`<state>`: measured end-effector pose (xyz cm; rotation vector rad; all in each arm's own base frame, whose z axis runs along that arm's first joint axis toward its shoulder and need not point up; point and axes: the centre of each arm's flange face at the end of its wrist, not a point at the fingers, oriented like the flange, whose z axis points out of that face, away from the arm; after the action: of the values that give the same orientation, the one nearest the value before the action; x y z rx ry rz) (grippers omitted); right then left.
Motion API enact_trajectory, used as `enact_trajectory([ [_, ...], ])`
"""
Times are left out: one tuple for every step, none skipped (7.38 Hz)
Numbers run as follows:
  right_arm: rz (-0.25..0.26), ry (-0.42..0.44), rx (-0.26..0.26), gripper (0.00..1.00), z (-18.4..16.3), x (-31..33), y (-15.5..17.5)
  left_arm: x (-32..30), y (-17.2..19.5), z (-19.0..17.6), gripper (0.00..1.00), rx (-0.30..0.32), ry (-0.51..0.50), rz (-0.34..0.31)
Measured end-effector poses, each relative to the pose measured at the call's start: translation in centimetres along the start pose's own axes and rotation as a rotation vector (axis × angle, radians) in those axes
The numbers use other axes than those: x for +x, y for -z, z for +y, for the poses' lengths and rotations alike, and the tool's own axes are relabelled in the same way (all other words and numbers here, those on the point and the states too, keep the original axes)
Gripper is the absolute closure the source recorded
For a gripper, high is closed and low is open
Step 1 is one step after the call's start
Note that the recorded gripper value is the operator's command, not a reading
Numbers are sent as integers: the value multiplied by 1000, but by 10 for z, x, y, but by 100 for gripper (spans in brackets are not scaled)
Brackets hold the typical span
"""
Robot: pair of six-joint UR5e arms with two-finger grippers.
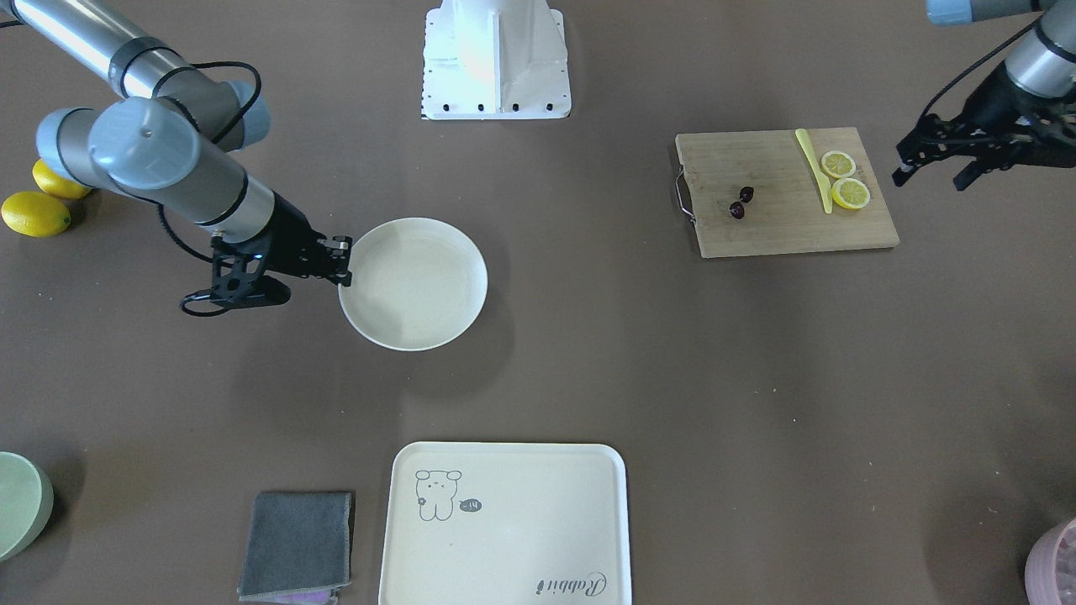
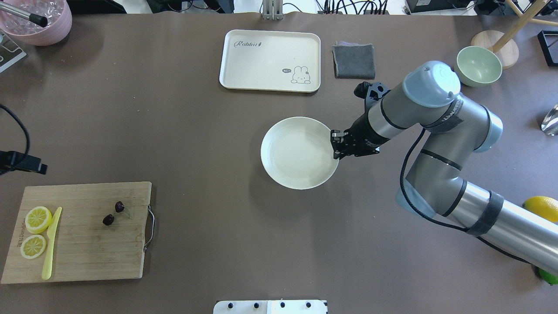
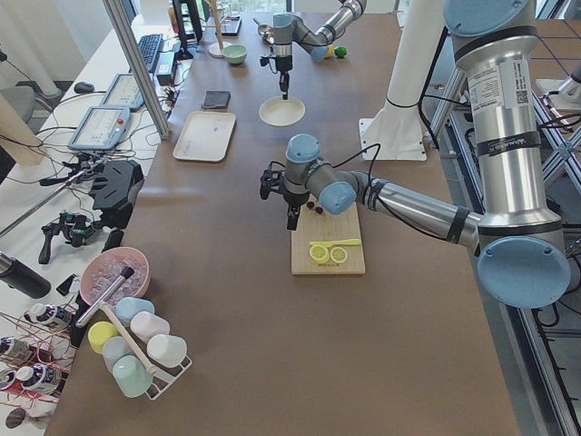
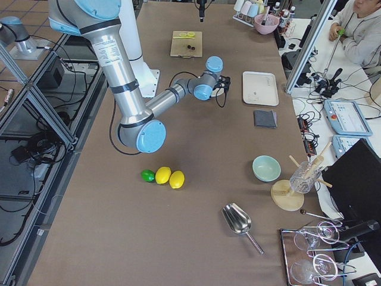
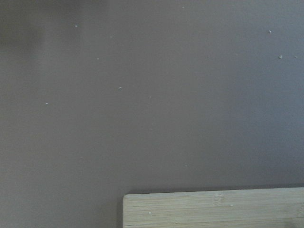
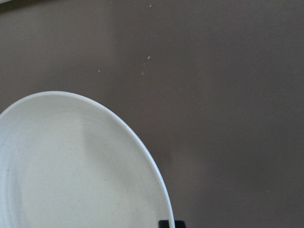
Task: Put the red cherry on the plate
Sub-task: 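Slide the white plate toward table center while the left arm reaches the board, then grasp the dark cherries with the left gripper while the right holds the plate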
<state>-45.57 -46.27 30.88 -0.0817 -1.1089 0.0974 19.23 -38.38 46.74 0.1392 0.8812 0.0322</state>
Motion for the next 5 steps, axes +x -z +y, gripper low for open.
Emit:
enact_trajectory([
  [-1,-10,-1,100,13,-11,-10,31,-20,8,3,-1,-7,9],
  [-2,-16,-1,100,26,-20,-19,63,-43,16,3,1,-27,8],
  [1,-18,0,100,38,-25,-28,90,-68,22,7,6,-55,-3],
  [4,-14,0,100,47,-29,-36,110,-89,25,9,5,-79,-8],
  [6,-8,-2,100,55,-32,-42,121,-103,28,11,3,-96,-13],
])
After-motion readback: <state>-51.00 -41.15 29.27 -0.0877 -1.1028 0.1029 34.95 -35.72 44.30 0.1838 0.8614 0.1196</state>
